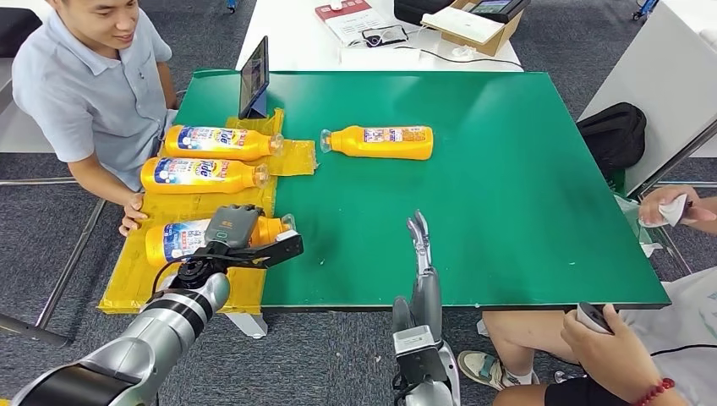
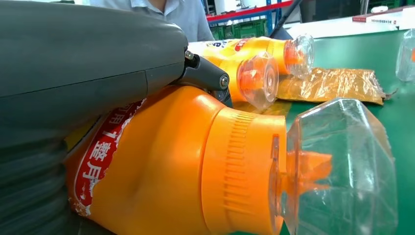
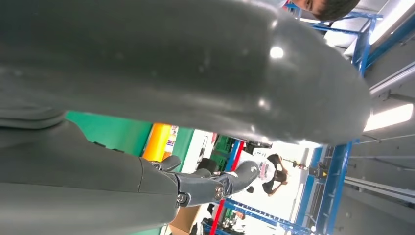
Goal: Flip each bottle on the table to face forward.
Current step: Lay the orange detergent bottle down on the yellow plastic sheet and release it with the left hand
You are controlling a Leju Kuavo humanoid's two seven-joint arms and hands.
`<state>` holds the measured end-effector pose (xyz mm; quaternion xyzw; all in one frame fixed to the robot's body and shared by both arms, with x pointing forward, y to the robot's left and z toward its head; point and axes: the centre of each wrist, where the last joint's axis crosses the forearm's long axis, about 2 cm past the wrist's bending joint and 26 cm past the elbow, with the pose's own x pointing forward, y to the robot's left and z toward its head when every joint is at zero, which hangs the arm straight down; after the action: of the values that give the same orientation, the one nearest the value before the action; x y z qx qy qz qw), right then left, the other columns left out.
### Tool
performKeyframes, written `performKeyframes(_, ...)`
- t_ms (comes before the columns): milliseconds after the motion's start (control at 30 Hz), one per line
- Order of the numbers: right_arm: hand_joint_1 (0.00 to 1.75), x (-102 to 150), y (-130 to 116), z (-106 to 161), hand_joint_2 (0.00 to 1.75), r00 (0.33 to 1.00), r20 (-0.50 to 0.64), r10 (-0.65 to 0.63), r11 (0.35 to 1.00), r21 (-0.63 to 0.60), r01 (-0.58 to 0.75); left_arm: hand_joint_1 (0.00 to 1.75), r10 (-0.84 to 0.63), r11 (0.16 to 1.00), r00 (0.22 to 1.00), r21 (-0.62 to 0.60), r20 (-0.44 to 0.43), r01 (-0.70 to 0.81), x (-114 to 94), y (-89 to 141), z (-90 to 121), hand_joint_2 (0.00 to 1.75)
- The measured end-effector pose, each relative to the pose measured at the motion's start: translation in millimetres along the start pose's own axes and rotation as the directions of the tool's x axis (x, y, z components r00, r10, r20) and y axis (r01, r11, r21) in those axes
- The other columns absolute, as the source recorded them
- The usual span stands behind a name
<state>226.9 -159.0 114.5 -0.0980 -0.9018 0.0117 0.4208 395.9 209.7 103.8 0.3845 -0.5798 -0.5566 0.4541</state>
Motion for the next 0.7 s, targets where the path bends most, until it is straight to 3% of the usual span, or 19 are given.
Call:
performKeyframes(33, 0.0, -0.1, -0.3, 0.4, 0.0, 1.0, 0.002, 0.004, 1.0, 0.001, -0.004, 0.06, 0.007, 1.0, 1.0, -0.017, 0.0, -0.007, 0.5, 0.0, -0.5, 1.75)
performKeyframes(67, 0.0, -0.2, -0.6, 0.7, 0.0, 1.0, 0.003, 0.006, 1.0, 0.002, -0.006, 0.0, 0.02, 0.999, 1.0, -0.04, 0.002, -0.02, 1.2, 0.3, -1.4, 1.75)
performKeyframes(233, 0.0, -2.5, -5.4, 1.2, 0.0, 0.998, 0.025, 0.062, 0.998, 0.001, -0.063, 0.0, 0.211, 0.962, 0.976, -0.19, 0.048, -0.198, 4.9, 2.8, -6.4, 1.75)
performKeyframes(433, 0.0, -7.8, -1.6, -10.5, 0.0, 0.988, 0.091, 0.124, 0.992, 0.02, -0.127, 0.0, 0.614, 0.762, 0.785, -0.315, 0.077, -0.565, 10.6, 8.2, -12.5, 1.75)
performKeyframes(533, 0.0, -8.4, 1.2, -13.5, 0.0, 0.97, 0.16, 0.18, 0.98, 0.057, -0.191, 0.0, 0.693, 0.694, 0.716, -0.345, 0.083, -0.632, 12.5, 9.8, -13.9, 1.75)
performKeyframes(700, 0.0, -9.7, 1.5, -16.4, 0.0, 0.968, 0.176, 0.182, 0.979, 0.065, -0.196, 0.0, 0.73, 0.661, 0.675, -0.369, 0.111, -0.654, 13.7, 9.9, -14.1, 1.75)
